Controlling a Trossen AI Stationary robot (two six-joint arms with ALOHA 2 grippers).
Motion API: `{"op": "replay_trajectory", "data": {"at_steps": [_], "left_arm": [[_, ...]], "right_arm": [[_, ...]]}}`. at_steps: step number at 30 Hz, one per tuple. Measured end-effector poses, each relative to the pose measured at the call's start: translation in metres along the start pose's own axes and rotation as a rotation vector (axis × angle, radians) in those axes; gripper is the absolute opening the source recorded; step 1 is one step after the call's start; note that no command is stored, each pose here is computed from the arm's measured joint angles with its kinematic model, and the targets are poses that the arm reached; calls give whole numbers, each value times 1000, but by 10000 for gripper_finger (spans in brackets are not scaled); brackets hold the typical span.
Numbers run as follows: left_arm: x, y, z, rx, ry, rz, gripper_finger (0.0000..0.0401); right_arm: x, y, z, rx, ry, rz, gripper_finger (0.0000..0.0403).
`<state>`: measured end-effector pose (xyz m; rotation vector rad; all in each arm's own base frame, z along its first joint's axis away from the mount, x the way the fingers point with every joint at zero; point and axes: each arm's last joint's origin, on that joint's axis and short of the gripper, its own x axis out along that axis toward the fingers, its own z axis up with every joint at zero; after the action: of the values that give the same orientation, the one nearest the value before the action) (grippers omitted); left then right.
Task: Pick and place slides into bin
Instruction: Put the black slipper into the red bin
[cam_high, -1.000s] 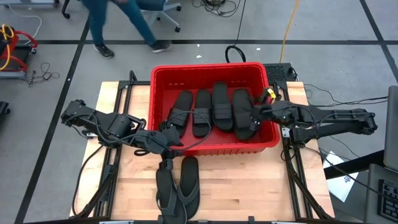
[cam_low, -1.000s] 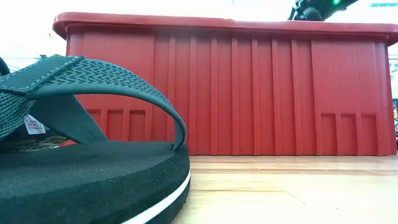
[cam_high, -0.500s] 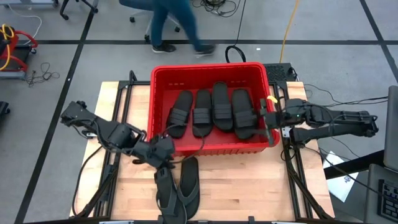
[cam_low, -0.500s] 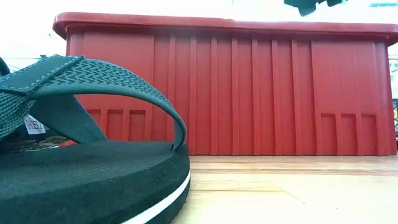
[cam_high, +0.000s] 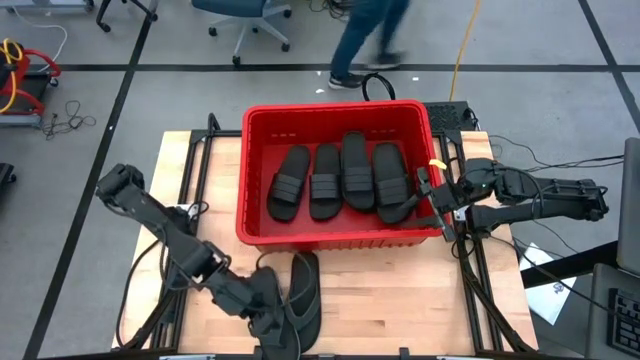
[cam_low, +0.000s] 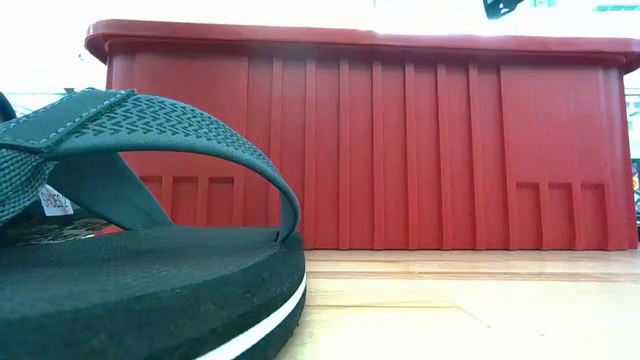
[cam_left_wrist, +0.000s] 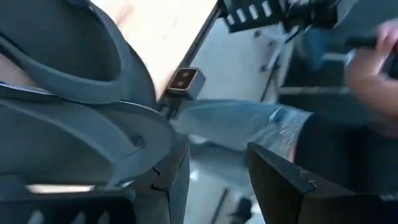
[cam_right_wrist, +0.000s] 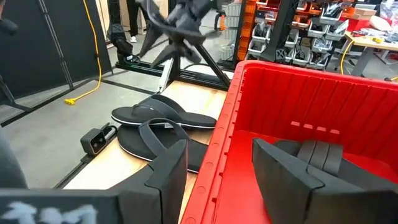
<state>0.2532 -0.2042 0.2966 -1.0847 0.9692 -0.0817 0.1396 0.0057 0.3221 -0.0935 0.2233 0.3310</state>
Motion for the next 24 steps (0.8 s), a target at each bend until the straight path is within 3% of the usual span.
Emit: {"op": "replay_trajectory", "data": {"at_steps": [4, 13, 24], "left_arm": [[17, 22, -12, -79, -47, -25, 154], [33, 72, -24, -200, -35, 118, 154], [39, 89, -27, -224, -19, 112, 154]], "right_arm": [[0, 0, 0, 0, -1, 0, 169], [0, 0, 0, 8, -1, -2, 169], [0, 0, 0, 62, 0, -2, 168]]}}
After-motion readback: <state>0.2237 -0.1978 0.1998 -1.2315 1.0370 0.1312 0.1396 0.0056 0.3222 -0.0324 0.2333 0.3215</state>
